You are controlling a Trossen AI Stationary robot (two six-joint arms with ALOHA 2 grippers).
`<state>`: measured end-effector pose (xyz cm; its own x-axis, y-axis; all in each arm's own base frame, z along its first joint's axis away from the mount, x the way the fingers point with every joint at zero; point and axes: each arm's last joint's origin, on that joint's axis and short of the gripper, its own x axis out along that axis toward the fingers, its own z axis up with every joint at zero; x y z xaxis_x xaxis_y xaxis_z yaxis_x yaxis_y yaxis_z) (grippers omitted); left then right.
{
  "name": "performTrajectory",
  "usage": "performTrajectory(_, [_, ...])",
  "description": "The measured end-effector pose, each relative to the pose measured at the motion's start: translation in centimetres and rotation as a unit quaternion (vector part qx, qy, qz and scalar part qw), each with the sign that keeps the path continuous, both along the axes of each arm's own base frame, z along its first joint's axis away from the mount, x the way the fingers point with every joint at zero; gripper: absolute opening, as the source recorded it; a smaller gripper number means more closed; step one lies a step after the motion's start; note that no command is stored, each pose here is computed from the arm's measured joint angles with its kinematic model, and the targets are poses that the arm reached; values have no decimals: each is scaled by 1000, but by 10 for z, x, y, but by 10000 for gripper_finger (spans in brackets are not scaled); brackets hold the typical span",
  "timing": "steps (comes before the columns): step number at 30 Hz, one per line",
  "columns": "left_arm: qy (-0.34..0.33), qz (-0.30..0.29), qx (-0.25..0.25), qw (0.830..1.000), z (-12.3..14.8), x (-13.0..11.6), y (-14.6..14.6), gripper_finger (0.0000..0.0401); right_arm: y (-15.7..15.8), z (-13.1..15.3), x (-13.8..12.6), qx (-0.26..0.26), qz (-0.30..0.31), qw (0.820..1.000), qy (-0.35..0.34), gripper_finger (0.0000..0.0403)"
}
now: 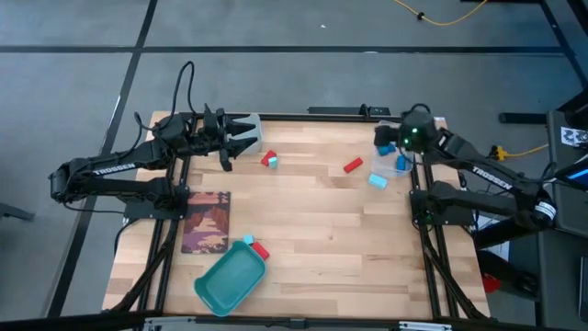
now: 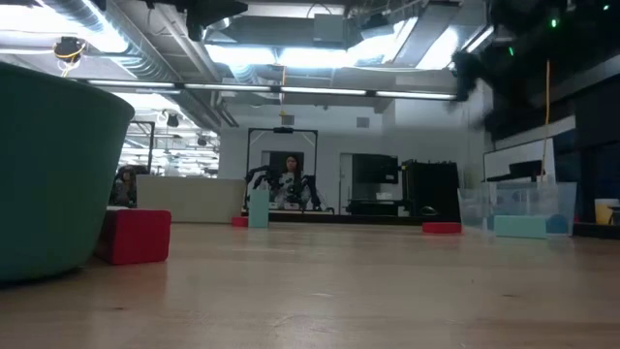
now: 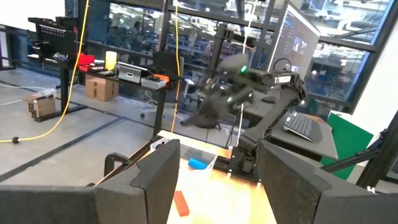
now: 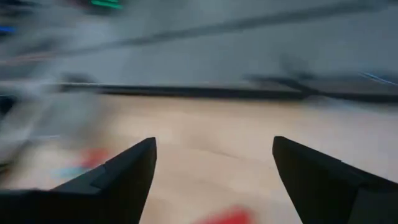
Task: Sort & place blocks by color
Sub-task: Put the top left light blue block into the gray bin
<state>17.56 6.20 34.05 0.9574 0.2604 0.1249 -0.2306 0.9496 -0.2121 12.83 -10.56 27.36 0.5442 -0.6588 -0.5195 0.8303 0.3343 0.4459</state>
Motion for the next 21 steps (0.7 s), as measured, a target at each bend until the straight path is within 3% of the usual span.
performTrajectory(4, [0, -1, 0, 1000, 0, 0, 0, 208, 6, 28, 19, -70, 151, 975, -144, 325])
performTrajectory(10, [10, -5, -3, 1000, -2, 0, 0, 208, 24, 48, 52, -120, 333, 898, -262, 324])
performTrajectory(15, [21, -29, -4, 999, -4, 1, -1, 208, 40, 49, 75, -191, 420, 844, -271, 320])
performTrajectory(21, [24, -55, -3, 998, -5, 2, -3, 208, 50, 44, 86, -294, 450, 815, -215, 320])
